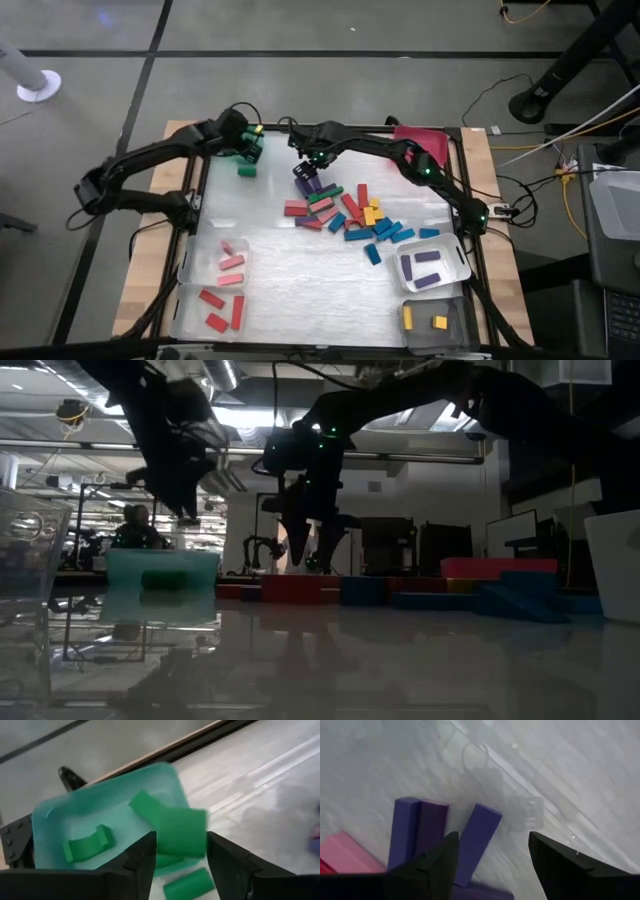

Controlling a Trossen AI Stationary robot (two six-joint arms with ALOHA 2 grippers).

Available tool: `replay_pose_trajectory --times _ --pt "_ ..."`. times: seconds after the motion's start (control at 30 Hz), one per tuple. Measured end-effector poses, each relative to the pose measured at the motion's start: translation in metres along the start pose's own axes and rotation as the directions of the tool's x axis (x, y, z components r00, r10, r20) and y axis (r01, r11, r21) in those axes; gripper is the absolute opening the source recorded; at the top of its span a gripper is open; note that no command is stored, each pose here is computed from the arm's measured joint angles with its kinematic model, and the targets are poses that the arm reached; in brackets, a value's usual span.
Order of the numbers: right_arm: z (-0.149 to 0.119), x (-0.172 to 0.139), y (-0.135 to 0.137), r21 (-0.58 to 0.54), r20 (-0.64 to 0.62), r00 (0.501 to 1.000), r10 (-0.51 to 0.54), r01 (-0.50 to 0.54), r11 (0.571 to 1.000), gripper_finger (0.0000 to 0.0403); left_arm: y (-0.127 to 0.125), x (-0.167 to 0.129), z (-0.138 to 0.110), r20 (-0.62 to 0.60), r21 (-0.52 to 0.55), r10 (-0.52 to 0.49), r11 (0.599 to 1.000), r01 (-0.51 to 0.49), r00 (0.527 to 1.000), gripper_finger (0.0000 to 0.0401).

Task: Sort blocks
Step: Put the green block into the green bin, then put the violet block into the white bin

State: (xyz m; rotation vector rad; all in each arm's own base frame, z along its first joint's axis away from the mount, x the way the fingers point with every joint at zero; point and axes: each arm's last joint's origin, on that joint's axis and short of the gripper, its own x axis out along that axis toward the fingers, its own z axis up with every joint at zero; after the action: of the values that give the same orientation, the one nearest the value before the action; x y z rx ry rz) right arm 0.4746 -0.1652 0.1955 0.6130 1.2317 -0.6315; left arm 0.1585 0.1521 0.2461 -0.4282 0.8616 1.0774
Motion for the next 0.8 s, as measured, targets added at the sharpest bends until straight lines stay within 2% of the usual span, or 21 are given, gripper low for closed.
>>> replay_pose_trajectory --times 0.27,0.4,0.63,0.8 --pt "0.001 0.002 0.001 0.04 0.009 1.0 0.011 -0.012 0.999 0.0238 0.0 0.025 -0.002 -0.099 0.001 0.031 1.0 -0.031 0.995 0.0188" --pt "0.0 0.006 0.001 0.058 0.007 1.0 0.011 -0.012 0.998 0.0238 -0.001 0.026 -0.002 -0.105 0.007 0.019 1.0 -0.019 0.994 0.019" --pt "-0.01 0.026 -0.004 0.112 -0.071 0.997 -0.002 0.01 0.994 0.0238 -0.002 0.026 -0.002 -0.109 0.007 0.008 1.0 -0.007 0.994 0.0189" --pt "-0.012 0.033 -0.003 0.116 -0.068 0.998 0.02 -0.012 0.993 0.0215 -0.003 0.026 -0.002 -0.122 0.0 -0.044 0.999 0.044 0.992 0.0189"
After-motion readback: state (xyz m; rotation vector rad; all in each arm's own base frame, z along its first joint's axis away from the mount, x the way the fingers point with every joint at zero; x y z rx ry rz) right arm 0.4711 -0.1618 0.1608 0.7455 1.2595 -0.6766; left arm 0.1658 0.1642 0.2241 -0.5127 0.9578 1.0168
